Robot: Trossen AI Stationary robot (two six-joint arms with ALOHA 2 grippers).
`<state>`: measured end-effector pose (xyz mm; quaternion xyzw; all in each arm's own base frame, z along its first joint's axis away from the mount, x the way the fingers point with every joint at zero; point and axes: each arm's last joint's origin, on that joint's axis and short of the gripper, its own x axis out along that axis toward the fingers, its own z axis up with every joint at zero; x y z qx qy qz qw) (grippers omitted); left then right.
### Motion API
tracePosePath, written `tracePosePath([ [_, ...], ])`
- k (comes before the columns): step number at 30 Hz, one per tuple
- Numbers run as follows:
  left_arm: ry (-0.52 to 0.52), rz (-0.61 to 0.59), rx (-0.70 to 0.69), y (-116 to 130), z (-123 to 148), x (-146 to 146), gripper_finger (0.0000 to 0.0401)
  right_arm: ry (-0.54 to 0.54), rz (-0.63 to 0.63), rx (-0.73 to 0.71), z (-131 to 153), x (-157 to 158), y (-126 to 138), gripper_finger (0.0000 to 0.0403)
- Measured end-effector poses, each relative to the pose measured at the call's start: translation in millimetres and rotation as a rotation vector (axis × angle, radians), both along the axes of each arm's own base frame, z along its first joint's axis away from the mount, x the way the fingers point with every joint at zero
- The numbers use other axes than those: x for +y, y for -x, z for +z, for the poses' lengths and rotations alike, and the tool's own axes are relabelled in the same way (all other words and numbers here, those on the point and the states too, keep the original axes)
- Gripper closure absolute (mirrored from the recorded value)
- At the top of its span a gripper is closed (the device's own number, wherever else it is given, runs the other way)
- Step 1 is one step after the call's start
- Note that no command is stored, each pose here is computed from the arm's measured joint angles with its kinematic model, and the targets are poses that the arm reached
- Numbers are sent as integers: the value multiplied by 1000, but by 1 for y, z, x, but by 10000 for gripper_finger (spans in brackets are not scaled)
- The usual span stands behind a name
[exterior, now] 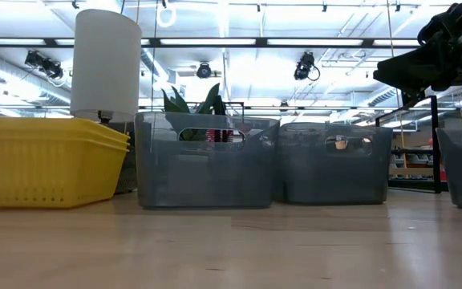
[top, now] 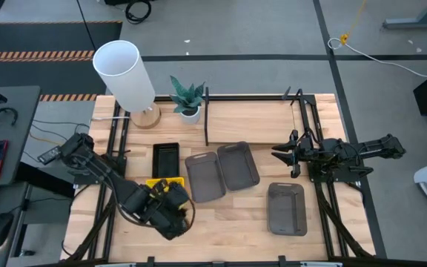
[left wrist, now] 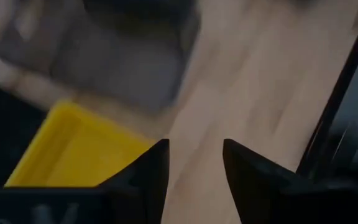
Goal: Stack baskets on shelf by color
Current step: Stack the left gray bin on the middle gray bin
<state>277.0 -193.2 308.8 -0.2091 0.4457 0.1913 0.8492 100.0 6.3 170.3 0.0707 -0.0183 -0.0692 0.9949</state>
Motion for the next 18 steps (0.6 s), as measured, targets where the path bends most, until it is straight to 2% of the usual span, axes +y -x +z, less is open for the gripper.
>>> tracePosePath([
  [4, -8, 175, -187, -13, 19, 10, 263, 0, 0, 0, 0, 0, 0, 290],
  [6, -36, 201, -283, -19, 31, 12, 272, 0, 0, 0, 0, 0, 0, 290],
  [10, -165, 225, -429, -24, 56, 15, 287, 0, 0, 0, 0, 0, 0, 290],
  [14, -266, 274, -550, -17, 74, 12, 306, -10, -2, -62, 6, 0, 0, 290],
  [16, -290, 293, -614, -10, 84, 9, 318, -59, 12, -130, 12, 0, 1, 290],
  [18, -321, 300, -663, 1, 93, 6, 333, -187, 47, -232, 20, 0, 3, 290],
])
